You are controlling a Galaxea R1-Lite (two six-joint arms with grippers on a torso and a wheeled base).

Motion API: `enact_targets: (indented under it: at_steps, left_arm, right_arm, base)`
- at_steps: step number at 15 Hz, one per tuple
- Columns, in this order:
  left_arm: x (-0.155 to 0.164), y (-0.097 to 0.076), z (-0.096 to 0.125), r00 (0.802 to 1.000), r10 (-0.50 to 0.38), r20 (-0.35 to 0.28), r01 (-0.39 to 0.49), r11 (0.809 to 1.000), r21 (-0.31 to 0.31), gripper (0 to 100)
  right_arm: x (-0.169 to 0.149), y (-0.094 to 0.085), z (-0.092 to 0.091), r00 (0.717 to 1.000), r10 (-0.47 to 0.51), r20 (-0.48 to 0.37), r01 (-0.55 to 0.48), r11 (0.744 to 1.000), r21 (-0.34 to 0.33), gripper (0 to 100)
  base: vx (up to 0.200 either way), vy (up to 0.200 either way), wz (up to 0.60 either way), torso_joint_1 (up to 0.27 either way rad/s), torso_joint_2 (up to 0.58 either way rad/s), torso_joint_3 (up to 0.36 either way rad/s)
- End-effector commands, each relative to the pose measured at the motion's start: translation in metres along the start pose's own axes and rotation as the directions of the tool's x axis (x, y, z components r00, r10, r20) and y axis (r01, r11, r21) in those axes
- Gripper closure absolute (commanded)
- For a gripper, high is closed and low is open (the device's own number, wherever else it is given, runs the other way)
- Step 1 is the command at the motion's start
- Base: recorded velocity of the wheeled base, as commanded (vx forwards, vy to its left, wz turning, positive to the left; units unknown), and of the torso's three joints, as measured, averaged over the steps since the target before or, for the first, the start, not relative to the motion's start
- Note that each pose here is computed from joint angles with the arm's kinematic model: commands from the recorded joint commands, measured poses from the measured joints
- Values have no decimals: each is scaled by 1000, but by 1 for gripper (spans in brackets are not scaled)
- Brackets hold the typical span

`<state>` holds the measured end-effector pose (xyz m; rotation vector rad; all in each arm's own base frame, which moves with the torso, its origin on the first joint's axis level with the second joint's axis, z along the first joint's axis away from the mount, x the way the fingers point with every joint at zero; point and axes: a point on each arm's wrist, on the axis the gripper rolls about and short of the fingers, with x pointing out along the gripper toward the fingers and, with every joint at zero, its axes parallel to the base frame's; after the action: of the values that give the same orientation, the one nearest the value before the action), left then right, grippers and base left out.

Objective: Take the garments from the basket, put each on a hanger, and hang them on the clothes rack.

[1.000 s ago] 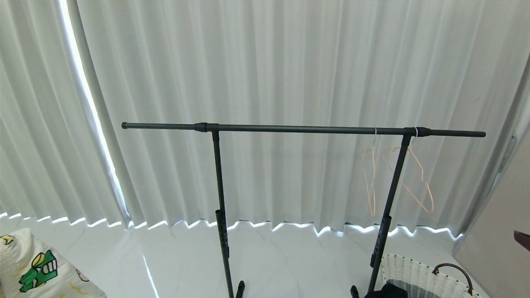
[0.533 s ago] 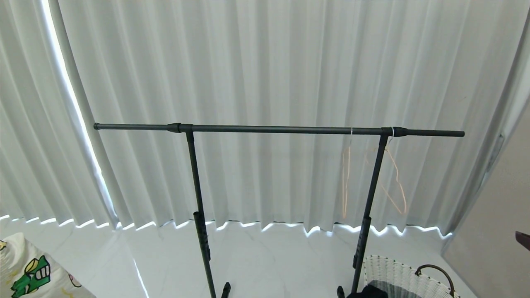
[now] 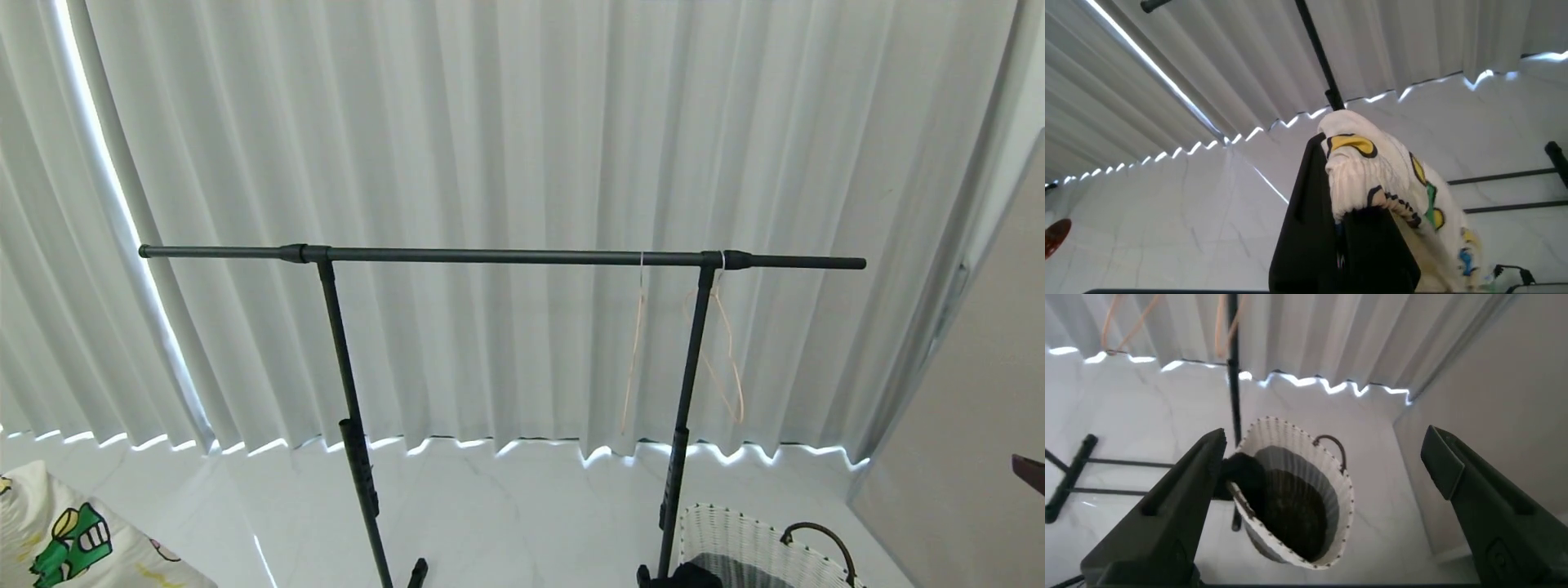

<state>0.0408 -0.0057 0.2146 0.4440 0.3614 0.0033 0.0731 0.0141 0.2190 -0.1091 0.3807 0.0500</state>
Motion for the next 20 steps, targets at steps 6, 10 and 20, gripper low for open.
enact_targets:
  at_steps: [6,10,20]
  left_arm:
    - [0,0,0,1000,2,-1,-2,1000,1,100]
    - [0,1,1,1000,3,2,-3,1000,-1,100]
    - [1,0,1,1000,1,-3,-1,1000,2,100]
  right_arm:
    - [16,5,10,996,72,53,-72,997,11,0]
    - [24,6,14,996,73,56,-74,997,11,0]
    - [42,10,13,996,90,-15,-90,996,28,0]
  base:
    - [33,0,0,0,0,0]
    - [200,0,0,-9,2,4]
    - [200,0,0,5,4,2]
